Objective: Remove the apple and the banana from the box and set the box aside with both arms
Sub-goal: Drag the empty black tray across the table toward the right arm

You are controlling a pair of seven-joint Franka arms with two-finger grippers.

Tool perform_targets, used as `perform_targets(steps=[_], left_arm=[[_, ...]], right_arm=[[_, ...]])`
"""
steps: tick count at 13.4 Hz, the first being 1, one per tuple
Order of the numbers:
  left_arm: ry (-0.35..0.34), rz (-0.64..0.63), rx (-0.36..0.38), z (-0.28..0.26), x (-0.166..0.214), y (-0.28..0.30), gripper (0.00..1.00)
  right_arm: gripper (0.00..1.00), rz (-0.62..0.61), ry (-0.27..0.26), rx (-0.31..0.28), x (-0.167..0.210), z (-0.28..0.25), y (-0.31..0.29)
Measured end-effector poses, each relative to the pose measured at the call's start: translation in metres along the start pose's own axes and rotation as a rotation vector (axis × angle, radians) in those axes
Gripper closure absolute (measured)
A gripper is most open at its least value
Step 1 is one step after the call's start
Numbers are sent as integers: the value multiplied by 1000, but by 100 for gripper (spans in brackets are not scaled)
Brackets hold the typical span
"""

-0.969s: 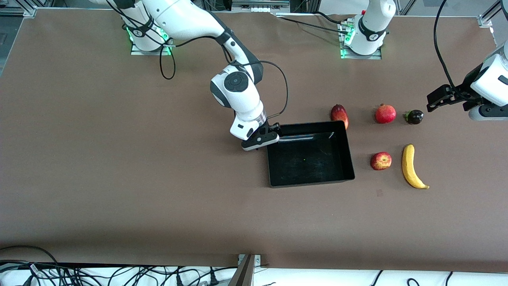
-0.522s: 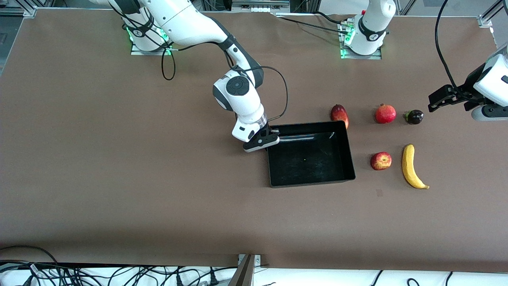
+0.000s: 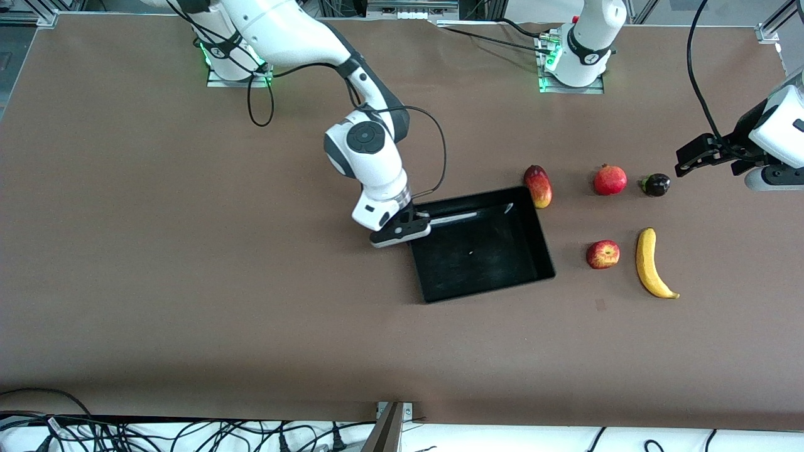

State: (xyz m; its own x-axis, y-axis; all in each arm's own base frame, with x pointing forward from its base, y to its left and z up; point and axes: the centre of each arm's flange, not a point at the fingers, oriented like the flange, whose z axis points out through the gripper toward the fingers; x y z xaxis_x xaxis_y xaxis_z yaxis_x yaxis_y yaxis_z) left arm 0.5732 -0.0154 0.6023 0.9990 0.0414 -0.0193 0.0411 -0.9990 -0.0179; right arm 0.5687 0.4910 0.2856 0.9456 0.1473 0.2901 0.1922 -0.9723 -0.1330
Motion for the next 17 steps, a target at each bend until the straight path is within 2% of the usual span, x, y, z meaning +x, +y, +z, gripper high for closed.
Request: perform_targets(steps=[4,5,7,8,11,14,15,17], left_arm=[[0,-1,0,0,0,-1,0],[0,-1,0,0,0,-1,0],[-1,-2,0,0,0,-1,0],[-1,-2,0,0,0,-1,0],[-2,-2,0,1,0,-1,0],[-2,-2,0,1,1,-1,0],[-2,-2,0,1,1,-1,0],[-2,-2,0,1,1,-1,0]], right_arm=[[95,115,-90,-75,56,-124,85],[95,138,-117,-69,65,-149,117],[95,163,-157,-22,76,-174,191],[95,161,-177,-7,77,-179,236],[95,152,-241,-16,63,-178,359],[95,161,-287,-41,35,-156,428],[95,173,-280,-54,22,-145,444],[95,158,-216,-86,-15,-121,477]])
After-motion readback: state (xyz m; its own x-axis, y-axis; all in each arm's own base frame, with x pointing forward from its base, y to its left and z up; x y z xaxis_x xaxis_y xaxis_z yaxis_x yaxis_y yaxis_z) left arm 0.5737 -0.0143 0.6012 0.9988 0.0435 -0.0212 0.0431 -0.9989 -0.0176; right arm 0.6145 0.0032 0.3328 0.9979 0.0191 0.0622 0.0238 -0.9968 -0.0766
